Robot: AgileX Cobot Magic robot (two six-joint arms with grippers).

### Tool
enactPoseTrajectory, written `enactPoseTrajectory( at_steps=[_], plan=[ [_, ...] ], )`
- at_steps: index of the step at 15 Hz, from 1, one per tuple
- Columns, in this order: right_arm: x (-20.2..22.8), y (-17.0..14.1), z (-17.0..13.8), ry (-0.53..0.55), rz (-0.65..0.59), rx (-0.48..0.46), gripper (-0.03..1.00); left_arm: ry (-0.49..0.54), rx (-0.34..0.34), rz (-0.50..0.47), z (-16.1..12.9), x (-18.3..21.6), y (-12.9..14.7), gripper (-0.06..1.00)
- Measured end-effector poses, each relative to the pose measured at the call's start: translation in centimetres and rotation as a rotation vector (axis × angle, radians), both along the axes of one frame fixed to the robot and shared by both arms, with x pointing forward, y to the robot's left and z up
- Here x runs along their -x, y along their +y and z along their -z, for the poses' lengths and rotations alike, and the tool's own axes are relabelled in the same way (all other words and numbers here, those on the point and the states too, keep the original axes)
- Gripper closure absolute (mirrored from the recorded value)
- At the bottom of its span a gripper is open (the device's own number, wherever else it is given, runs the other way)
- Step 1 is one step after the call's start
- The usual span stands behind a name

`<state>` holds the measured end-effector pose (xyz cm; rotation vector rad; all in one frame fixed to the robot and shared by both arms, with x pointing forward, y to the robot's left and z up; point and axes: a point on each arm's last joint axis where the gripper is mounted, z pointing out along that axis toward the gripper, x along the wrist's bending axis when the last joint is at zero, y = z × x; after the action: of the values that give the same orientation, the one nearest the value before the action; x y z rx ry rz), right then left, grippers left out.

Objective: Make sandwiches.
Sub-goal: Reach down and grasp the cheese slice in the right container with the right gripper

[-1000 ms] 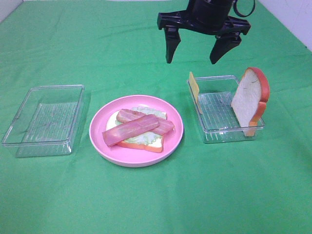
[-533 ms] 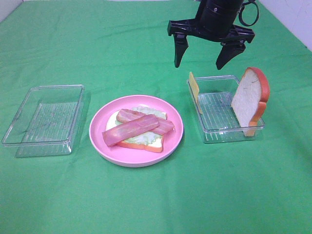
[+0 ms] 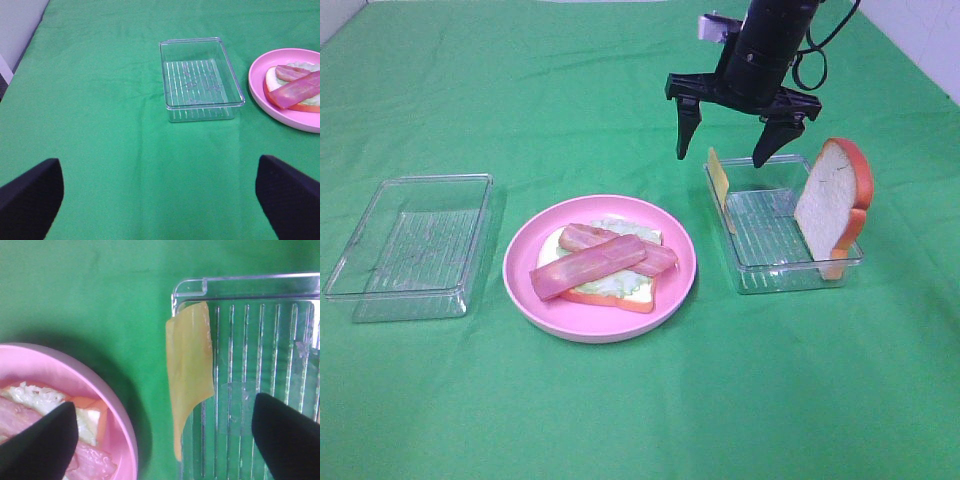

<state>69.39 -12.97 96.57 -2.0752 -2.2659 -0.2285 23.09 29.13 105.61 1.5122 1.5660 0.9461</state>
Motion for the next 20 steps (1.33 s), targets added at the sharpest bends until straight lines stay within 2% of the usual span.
enactPoseTrajectory(
  at_steps=[6, 8, 12, 16, 20],
  plan=[
    [-0.5, -0.7, 1.5, 0.025, -0.005, 0.008, 0.11, 0.000, 0.000, 0.000, 0.0, 0.0, 0.0, -0.03],
    [-0.6, -0.6, 3.0, 0.055, -0.006, 0.017, 0.11, 0.000, 0.000, 0.000, 0.0, 0.0, 0.0, -0.03],
    [-0.6, -0.6, 3.1, 0.060, -0.005, 0.010, 0.15, 0.000, 0.000, 0.000, 0.0, 0.0, 0.0, -0.03],
    [-0.6, -0.5, 3.1, 0.063, -0.004, 0.004, 0.37, 0.000, 0.000, 0.000, 0.0, 0.0, 0.0, -0.03],
    [-0.6, -0.5, 3.1, 0.063, -0.004, 0.004, 0.68, 0.000, 0.000, 0.000, 0.0, 0.0, 0.0, -0.03]
  ],
)
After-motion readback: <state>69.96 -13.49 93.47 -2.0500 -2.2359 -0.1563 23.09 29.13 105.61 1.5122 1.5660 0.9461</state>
